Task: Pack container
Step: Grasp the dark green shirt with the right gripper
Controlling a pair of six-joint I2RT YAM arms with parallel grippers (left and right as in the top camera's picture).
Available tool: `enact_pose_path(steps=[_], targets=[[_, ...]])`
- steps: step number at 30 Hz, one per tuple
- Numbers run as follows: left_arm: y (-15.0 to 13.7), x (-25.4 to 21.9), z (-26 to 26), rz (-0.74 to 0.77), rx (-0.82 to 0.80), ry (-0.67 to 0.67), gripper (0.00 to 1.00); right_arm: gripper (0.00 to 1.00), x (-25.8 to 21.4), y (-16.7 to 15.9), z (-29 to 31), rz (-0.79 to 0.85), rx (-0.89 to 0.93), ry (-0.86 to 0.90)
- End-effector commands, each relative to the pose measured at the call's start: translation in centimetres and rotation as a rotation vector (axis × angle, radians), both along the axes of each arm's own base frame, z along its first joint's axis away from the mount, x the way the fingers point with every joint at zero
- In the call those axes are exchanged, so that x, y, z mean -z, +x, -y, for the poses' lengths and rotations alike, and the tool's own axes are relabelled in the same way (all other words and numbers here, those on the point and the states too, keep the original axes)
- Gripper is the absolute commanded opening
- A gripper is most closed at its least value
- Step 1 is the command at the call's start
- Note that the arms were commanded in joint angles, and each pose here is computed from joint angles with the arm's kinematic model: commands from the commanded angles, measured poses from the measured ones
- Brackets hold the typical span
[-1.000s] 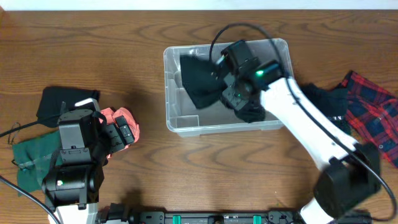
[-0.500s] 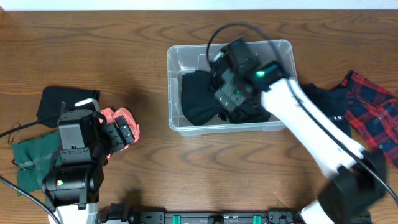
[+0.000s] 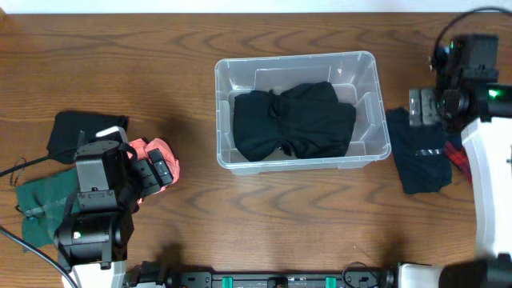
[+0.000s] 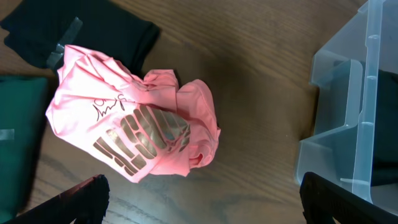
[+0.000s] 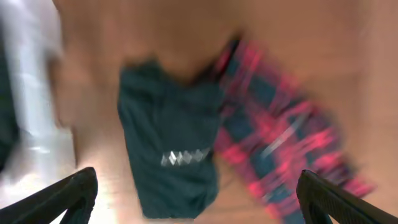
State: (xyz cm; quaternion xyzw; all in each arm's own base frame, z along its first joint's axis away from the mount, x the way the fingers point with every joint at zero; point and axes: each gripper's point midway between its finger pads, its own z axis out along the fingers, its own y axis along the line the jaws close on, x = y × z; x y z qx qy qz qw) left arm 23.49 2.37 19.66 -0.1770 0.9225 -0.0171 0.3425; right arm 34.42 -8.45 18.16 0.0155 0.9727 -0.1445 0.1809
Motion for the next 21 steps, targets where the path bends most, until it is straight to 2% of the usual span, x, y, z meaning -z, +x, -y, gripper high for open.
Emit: enact_pose_path(steps=[1,8,12,14,18,21], targets=[[0.1,-0.8,-0.4,0.017,-0.015,0.009,0.98,0.99,6.2,-2.2,-1.4,-0.134,0.028,0.133],[0.1,-0.8,-0.4,0.016,-0.015,0.009,0.98,0.99,14.6,-4.9,-1.2,-0.260,0.119,0.118],[0.1,-0.8,-0.4,0.017,-0.015,0.009,0.98,0.89,17.0,-5.4,-0.7,-0.283,0.167,0.093],[0.1,-0.8,-0.4,0.017,-0.015,0.009,0.98,0.76,17.6,-5.2,-0.6,-0.286,0.176,0.092],[0.1,-0.8,-0.4,0.016,-0.015,0.009,0.98,0.29,17.6,-4.9,-0.4,-0.274,0.177,0.083],[0.1,-0.8,-0.4,0.016,-0.015,0.009,0.98,0.04,16.4,-4.2,-0.1,-0.246,0.178,0.063]])
